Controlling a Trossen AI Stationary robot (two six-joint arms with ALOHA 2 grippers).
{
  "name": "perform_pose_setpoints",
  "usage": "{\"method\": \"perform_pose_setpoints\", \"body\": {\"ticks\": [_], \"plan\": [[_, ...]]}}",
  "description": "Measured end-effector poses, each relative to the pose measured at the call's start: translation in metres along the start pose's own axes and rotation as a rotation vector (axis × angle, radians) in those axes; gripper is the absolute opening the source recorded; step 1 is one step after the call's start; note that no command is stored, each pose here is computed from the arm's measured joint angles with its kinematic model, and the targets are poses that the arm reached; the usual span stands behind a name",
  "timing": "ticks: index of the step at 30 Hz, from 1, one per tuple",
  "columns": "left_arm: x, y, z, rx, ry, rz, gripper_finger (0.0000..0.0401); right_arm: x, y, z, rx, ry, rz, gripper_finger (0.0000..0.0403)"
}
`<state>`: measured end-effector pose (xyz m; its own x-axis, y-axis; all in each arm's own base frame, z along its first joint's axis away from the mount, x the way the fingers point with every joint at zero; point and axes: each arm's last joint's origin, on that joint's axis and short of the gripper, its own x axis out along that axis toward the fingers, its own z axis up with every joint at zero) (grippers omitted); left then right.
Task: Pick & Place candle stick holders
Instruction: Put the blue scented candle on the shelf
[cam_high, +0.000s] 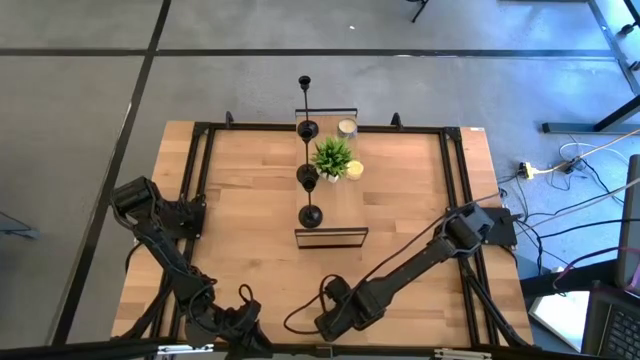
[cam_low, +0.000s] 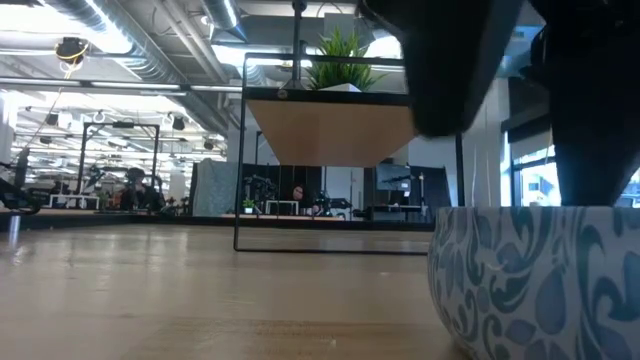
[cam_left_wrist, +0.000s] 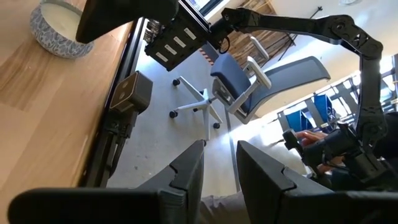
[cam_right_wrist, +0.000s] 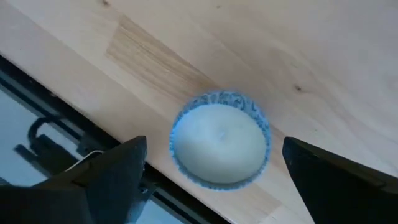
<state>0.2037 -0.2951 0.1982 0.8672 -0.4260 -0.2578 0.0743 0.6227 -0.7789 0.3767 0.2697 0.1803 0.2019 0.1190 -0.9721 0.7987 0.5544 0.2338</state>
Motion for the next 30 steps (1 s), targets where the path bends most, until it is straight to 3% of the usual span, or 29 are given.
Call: {"method": "perform_pose_setpoints", "body": {"ticks": [30], "plan": [[-0.003,-0.003,-0.005,-0.004,0.004,-0.005,0.0090,0.022,0.001,-0.002,0.001,0.033,-0.019,0.0379]]}}
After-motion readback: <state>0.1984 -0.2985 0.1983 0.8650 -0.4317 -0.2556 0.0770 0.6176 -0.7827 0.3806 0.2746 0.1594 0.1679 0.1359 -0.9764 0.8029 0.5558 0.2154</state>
